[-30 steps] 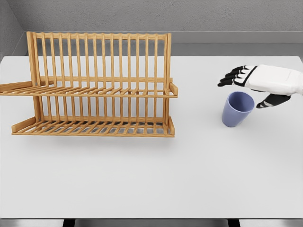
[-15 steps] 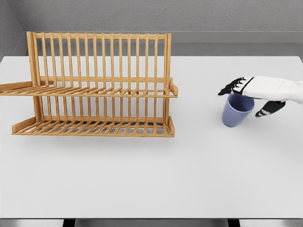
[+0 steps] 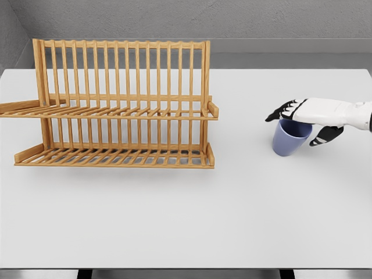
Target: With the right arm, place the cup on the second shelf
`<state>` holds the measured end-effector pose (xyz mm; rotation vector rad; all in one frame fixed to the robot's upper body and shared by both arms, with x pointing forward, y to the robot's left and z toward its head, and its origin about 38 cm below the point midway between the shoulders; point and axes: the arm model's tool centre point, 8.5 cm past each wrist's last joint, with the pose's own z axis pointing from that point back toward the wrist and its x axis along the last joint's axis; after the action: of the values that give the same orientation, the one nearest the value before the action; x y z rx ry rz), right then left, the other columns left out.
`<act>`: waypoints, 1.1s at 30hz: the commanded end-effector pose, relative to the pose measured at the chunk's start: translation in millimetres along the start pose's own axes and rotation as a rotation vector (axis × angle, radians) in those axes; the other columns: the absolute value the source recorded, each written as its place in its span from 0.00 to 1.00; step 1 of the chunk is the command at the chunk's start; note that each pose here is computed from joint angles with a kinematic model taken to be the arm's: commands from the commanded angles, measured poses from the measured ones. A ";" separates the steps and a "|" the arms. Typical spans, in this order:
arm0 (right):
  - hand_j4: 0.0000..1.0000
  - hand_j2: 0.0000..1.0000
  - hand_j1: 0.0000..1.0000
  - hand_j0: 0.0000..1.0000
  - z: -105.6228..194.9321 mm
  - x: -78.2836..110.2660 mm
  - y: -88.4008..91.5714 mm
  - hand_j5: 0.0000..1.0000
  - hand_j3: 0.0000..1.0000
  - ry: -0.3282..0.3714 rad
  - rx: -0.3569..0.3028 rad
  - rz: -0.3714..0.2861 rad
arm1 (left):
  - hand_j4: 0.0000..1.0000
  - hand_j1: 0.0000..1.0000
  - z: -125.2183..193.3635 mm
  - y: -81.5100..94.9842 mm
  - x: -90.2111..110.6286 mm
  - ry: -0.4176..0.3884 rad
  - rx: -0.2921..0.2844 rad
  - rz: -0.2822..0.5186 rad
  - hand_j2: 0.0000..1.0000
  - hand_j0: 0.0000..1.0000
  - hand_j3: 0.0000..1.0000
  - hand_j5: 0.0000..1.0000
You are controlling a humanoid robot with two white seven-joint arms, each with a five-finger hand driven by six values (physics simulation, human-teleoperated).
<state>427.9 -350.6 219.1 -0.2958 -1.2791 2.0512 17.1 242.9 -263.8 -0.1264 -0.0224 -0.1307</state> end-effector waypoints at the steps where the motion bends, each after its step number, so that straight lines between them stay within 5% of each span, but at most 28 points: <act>1: 0.80 0.80 0.80 0.80 0.1 0.6 -0.7 0.80 0.80 -0.002 -0.003 -0.003 | 1.00 1.00 0.0 0.0 0.0 0.000 0.000 0.000 1.00 1.00 1.00 1.00; 6: 0.66 0.66 0.66 0.66 0.1 1.3 -1.6 0.66 0.66 -0.003 -0.005 -0.001 | 1.00 1.00 0.0 0.0 0.0 0.000 0.000 0.000 1.00 1.00 1.00 1.00; 12: 0.60 0.60 0.60 0.60 0.1 1.3 -1.6 0.60 0.60 -0.003 -0.005 -0.001 | 1.00 1.00 0.0 0.0 0.0 0.000 0.000 0.000 1.00 1.00 1.00 1.00; 33: 0.61 0.61 0.61 0.61 18.8 -2.0 -57.0 0.61 0.61 0.026 -0.120 0.073 | 1.00 1.00 0.0 0.0 0.0 0.000 0.000 0.000 1.00 1.00 1.00 1.00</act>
<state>443.4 -347.3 270.6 -0.4149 -1.3786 2.0453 17.1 242.9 -263.8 -0.1263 -0.0224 -0.1307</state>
